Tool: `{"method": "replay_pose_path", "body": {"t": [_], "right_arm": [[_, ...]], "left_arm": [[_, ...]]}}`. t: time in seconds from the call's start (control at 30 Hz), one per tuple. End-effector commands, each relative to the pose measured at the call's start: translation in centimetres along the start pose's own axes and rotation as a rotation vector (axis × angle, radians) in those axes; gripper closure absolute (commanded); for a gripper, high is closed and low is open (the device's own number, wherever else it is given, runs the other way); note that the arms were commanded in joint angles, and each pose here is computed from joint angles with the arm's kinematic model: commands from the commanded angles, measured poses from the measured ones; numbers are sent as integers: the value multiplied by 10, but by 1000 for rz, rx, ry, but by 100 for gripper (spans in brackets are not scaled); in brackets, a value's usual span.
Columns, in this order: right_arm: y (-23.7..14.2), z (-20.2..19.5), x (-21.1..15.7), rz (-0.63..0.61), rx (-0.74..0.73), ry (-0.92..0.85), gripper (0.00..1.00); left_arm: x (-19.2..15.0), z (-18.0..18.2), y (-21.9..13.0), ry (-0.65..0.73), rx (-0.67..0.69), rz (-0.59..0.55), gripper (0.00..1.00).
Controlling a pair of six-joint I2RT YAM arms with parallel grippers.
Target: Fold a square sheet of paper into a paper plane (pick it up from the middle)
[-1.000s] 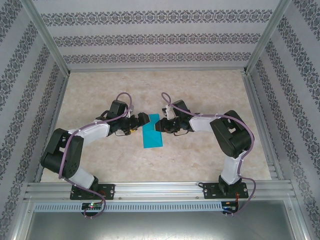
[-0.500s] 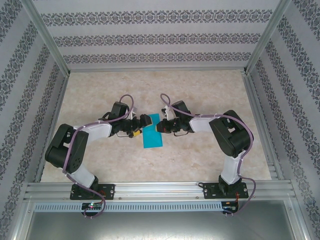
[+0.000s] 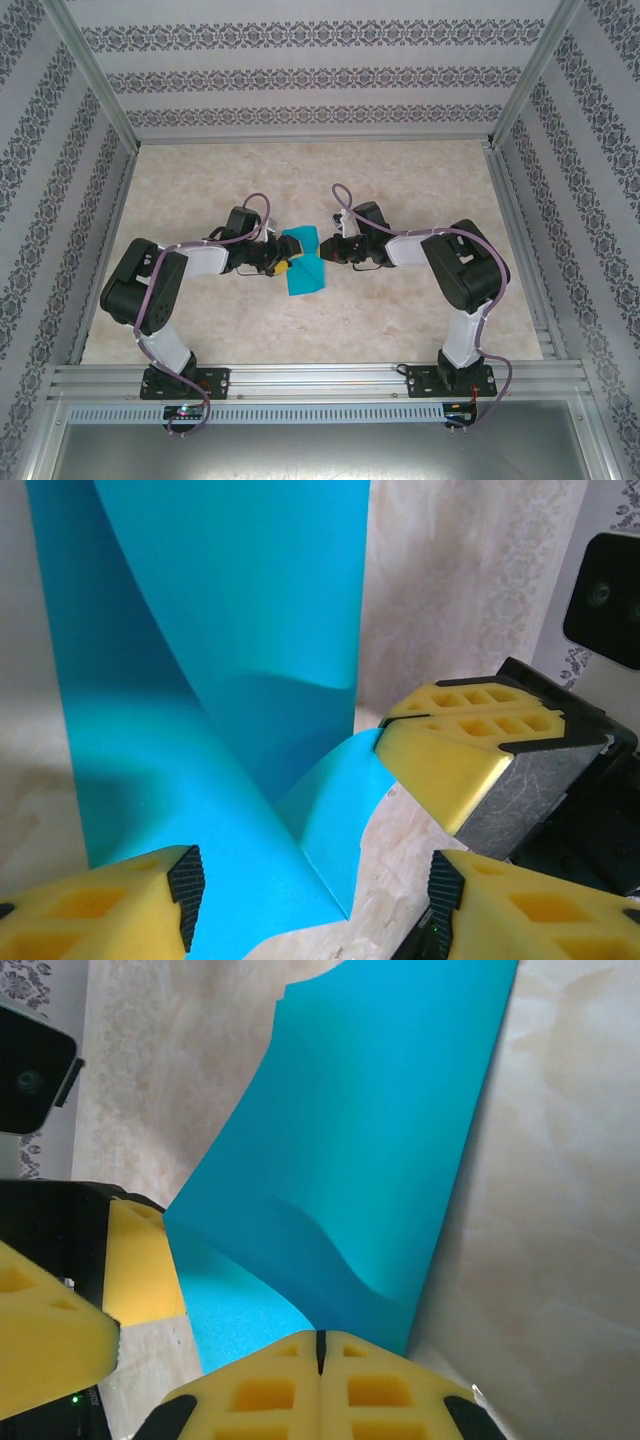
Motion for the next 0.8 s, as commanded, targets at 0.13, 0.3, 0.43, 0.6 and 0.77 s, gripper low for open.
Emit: {"method": "replay_pose_path", "body": {"t": [0.13,0.3,0.43,0.6,0.77], "right_arm": [[-1,-2,3,-18,15,1,99],[-2,0,4,-20,23,10,95],[-12,6,8,-50,28,31,72],[-35,12,13,-129,-47,42,42],[-67,19,17,-238,-163,51,30]], "left_arm": [[5,-5,9,24,-41,36,48],[9,-8,17,34,-63,57,54],[10,-10,21,49,-78,67,63],[10,-12,22,74,-84,68,73],[10,-16,19,107,-78,61,83]]}}
Point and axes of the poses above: each hand's point on the last joint's axis, 136 mm out from that joint toward the fingers, its own y axis out along the fingers, its own z axis along the line the jaws close on, x = y × z, the point moved 9 cm from there along -y, back along the fingers, and after that the axes turned 8 degrees about -y, right-handed, at the moved point
